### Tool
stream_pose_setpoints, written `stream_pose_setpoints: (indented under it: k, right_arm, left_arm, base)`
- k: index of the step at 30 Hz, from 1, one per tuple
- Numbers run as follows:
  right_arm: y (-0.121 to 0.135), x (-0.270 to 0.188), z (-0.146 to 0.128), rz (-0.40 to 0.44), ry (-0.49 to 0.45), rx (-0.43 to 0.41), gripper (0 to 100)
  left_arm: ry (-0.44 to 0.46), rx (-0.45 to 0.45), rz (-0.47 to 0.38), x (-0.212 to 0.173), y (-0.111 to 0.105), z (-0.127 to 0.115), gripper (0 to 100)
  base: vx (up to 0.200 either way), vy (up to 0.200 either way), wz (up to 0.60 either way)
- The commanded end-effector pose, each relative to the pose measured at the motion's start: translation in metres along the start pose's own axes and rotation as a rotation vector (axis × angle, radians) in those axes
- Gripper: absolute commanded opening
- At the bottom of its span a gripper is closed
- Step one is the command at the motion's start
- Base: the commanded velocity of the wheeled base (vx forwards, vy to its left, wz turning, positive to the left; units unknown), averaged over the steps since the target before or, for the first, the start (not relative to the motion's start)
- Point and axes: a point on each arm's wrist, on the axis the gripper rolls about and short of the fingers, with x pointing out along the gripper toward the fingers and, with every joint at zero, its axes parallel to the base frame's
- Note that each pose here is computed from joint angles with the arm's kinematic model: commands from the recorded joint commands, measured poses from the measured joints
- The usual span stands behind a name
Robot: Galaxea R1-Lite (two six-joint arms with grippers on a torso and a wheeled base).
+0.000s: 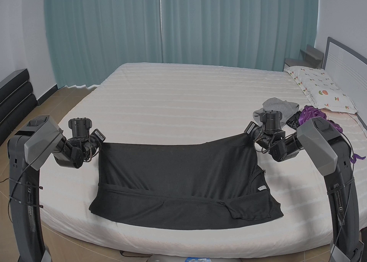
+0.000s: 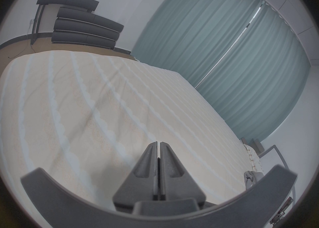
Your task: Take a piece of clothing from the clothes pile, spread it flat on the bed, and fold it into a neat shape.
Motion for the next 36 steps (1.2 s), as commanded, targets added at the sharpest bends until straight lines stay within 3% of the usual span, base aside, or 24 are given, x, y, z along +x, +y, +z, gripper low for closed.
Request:
stream_pose_setpoints:
  k: [1,6,16,27,36]
  right_arm:
    - [0.0,-0.006,0.002,-0.003,0.0,0.002,0]
    - [0.002,-0.012,0.003,0.041,-0.047,0.021,0]
    - [-0.014,-0.014,-0.015,0.004,0.028,0.003,0]
    - [-0.003,-0.021,0.011,0.043,-0.04,0.028,0]
    - [-0.01,-0.019,0.004,0.019,-0.014,0.024,0]
  left_arm:
    - [-0.009,0.002,-0.009,-0.008,-0.004,0.005,0]
    - [-0.016,0.0,-0.012,-0.012,-0.006,0.01,0]
    - [-0.021,0.033,-0.012,-0.021,-0.009,0.014,0]
    - [-0.021,0.038,-0.017,-0.023,-0.011,0.014,0]
    - [-0.027,0.037,-0.021,-0.025,-0.012,0.016,0]
  base:
    - [0.0,0.0,0.0]
    - [0.0,0.0,0.0]
    - [0.0,0.0,0.0]
    - [0.0,0.0,0.0]
    - [0.0,0.0,0.0]
